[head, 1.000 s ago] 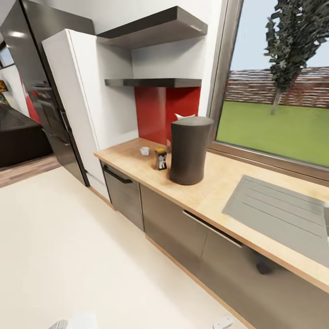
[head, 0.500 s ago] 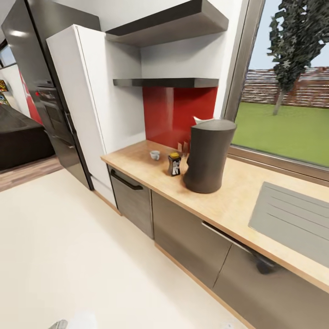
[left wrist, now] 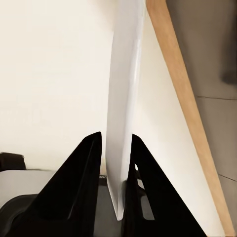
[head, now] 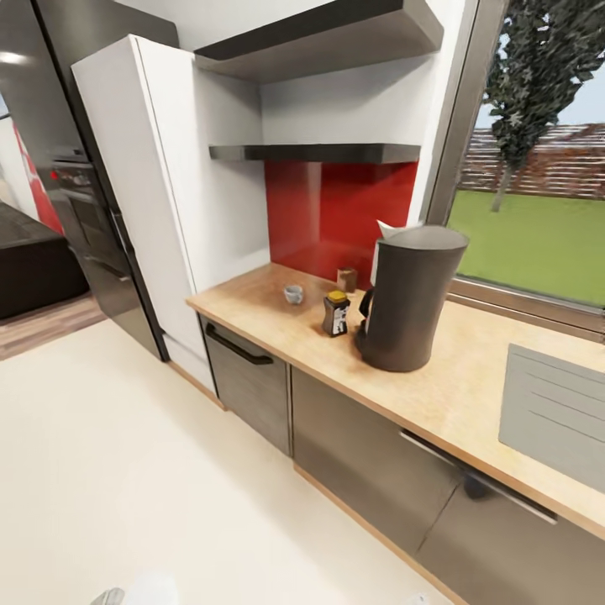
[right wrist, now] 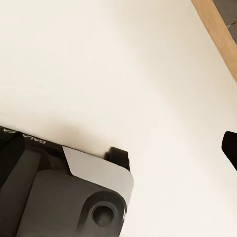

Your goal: Set up a coffee station on the kitchen countertop: keep the coffee maker on the countertop, move the bottle of coffee from the kitchen shelf to the counter next to the coffee maker, place a paper coffee filter on top of the coffee maker, put the saucer next to the coffee maker with the coffee cup on the saucer, and place the electric kettle next to the coffee maker.

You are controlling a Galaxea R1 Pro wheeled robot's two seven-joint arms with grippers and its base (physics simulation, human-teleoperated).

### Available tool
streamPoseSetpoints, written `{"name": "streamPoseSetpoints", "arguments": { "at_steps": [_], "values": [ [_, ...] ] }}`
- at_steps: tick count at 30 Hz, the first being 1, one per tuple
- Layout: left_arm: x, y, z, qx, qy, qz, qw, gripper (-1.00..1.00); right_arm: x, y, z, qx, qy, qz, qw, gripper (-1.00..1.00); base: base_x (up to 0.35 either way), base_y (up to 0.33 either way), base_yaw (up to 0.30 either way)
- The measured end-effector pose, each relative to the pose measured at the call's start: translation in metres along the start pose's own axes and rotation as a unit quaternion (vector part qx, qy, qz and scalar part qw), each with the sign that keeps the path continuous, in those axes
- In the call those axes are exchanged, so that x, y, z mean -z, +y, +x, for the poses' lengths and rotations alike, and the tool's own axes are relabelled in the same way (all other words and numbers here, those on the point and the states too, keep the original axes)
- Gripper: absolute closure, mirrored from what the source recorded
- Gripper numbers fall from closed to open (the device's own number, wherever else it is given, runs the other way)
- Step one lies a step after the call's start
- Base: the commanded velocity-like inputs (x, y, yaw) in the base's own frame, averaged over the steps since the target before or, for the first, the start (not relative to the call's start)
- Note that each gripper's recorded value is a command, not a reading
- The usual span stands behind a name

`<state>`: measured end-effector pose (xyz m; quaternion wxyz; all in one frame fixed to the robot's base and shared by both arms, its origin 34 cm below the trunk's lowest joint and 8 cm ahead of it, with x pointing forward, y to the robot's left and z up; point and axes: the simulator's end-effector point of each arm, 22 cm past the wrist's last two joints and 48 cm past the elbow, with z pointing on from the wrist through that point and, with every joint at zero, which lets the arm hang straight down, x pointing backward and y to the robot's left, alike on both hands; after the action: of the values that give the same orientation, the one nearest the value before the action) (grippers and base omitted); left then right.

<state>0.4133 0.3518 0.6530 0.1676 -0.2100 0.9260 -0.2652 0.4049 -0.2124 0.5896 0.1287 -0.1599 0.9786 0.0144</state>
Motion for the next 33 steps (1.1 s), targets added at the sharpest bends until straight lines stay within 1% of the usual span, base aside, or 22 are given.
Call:
{"name": "streamPoseSetpoints", "arguments": {
  "at_steps": [7,11,14,16,17,19,20,21,23,24,25,26,27,28,29,30,33],
  "values": [
    [0.000,-0.001,-0.001,-0.001,-0.001,0.001,1.0000,1.00,0.001,0.000,-0.001,0.000,-0.002,0.000,1.0000,-1.00,0.235,0.269,-0.249],
    [0.000,-0.003,-0.004,-0.001,-0.005,0.004,1.0000,1.00,0.001,-0.001,-0.002,0.000,-0.002,0.001,1.0000,-1.00,0.106,0.116,-0.237],
    [0.001,-0.015,-0.011,-0.003,-0.008,0.027,0.9996,1.00,0.001,-0.001,-0.002,0.000,-0.002,0.001,1.0000,-1.00,0.024,0.026,-0.096],
    [0.004,-0.037,-0.019,-0.005,-0.010,0.075,0.9971,1.00,0.001,-0.001,-0.002,0.000,-0.003,0.001,1.0000,-1.00,0.007,0.008,-0.029],
    [0.012,-0.062,-0.025,0.003,-0.001,0.132,0.9913,1.00,0.001,-0.001,-0.002,0.000,-0.002,0.001,1.0000,-1.00,0.003,0.003,-0.011],
    [0.024,-0.096,-0.048,0.009,0.006,0.195,0.9807,1.00,0.001,-0.001,-0.001,0.001,-0.001,0.001,1.0000,-1.00,0.002,0.002,-0.006],
    [0.027,-0.106,-0.055,0.007,0.009,0.210,0.9776,1.00,0.001,-0.001,-0.001,0.001,-0.001,0.001,1.0000,-1.00,0.001,0.001,-0.004],
    [0.033,-0.125,-0.070,0.006,0.012,0.238,0.9713,1.00,0.001,-0.001,0.000,0.001,0.000,0.001,1.0000,-1.00,0.001,0.001,-0.002],
    [0.043,-0.162,-0.096,-0.007,0.019,0.278,0.9604,1.00,0.001,-0.001,0.003,0.001,0.002,0.001,1.0000,-1.00,0.000,0.000,-0.001],
    [0.044,-0.198,-0.098,0.026,0.067,0.303,0.9502,1.00,0.001,0.000,0.005,0.001,0.003,0.001,1.0000,-1.00,0.000,0.000,0.000],
    [0.059,-0.243,-0.129,-0.032,0.047,0.335,0.9406,1.00,0.001,0.000,0.005,0.001,0.003,0.001,1.0000,-1.00,0.000,0.000,0.000],
    [0.068,-0.276,-0.142,-0.053,0.048,0.352,0.9333,1.00,0.001,0.000,0.006,0.001,0.003,0.001,1.0000,-1.00,0.000,0.000,0.000],
    [0.069,-0.294,-0.145,-0.055,0.057,0.355,0.9317,1.00,0.001,0.000,0.006,0.001,0.003,0.001,1.0000,-1.00,0.000,0.000,0.000],
    [0.070,-0.312,-0.152,-0.061,0.060,0.356,0.9306,1.00,0.001,0.000,0.006,0.001,0.003,0.001,1.0000,-1.00,0.000,0.000,0.000],
    [0.070,-0.330,-0.160,-0.070,0.058,0.356,0.9300,1.00,0.001,0.000,0.006,0.001,0.003,0.001,1.0000,-1.00,0.000,0.000,0.000],
    [0.069,-0.353,-0.172,-0.081,0.052,0.357,0.9291,1.00,0.001,0.000,0.007,0.001,0.004,0.000,1.0000,-1.00,0.000,0.000,0.000],
    [0.073,-0.396,-0.197,-0.100,0.038,0.369,0.9234,1.00,0.001,0.001,0.008,0.001,0.005,-0.001,1.0000,-1.00,0.000,0.000,0.000]
  ]
}}
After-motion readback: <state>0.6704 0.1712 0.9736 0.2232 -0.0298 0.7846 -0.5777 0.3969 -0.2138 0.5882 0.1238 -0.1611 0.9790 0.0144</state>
